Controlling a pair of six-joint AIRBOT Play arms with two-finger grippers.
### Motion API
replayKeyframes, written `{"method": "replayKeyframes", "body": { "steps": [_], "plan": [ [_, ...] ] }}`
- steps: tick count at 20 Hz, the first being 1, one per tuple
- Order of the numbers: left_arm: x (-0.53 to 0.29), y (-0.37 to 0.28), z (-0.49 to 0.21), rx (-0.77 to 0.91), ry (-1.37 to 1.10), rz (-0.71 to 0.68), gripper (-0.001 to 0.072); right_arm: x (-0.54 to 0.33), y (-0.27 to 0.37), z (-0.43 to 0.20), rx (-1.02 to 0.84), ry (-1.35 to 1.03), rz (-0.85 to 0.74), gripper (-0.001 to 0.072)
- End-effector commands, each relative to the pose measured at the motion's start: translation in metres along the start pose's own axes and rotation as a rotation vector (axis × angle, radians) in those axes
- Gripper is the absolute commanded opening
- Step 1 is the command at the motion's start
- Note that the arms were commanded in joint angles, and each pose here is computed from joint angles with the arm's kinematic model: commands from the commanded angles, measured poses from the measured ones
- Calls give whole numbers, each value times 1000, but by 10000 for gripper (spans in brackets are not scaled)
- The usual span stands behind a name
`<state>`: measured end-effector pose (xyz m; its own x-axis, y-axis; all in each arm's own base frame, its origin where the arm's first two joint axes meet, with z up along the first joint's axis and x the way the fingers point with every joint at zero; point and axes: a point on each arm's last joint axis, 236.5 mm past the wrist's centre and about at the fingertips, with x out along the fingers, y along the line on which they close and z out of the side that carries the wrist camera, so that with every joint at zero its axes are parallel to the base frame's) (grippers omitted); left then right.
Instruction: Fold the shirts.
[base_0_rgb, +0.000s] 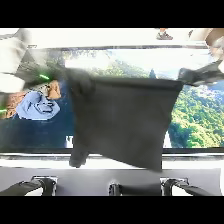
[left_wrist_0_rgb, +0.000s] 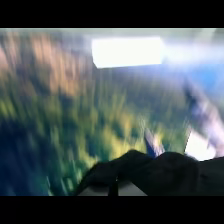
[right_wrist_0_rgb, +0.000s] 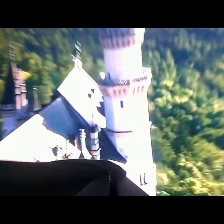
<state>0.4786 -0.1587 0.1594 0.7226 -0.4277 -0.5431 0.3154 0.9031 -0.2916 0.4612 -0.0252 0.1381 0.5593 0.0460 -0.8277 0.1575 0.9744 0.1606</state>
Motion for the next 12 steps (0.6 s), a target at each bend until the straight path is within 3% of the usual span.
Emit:
{"method": "replayKeyframes", "body": {
  "steps": [1, 3, 4, 5, 6, 7, 8, 10, 12],
  "plan": [
    [90, 10, -108, -106, 264, -22, 32, 100, 5, -31, 240, 174, 44, 46],
    [104, 9, -128, -150, 313, -36, 37, 123, 29, -41, 323, 235, 146, 46],
    [105, 10, -131, -153, 324, -37, 88, 129, 36, -45, 347, 255, 174, 45],
    [103, 13, -130, -156, 324, -34, 259, 132, 38, -43, 357, 250, 185, 50],
    [96, 19, -127, -151, 347, -31, 512, 128, 38, -41, 342, 246, 189, 180],
    [84, 28, -124, -142, 390, -26, 649, 118, 34, -39, 296, 253, 194, 434],
    [67, 40, -125, -139, 453, -18, 650, 103, 24, -40, 223, 265, 198, 607],
    [24, 75, -139, -192, 611, 29, 645, 75, -14, -64, 204, 376, 157, 605],
    [-12, 98, -171, -297, 758, 49, 563, 49, -50, -116, 244, 597, 128, 544]
  ]
}}
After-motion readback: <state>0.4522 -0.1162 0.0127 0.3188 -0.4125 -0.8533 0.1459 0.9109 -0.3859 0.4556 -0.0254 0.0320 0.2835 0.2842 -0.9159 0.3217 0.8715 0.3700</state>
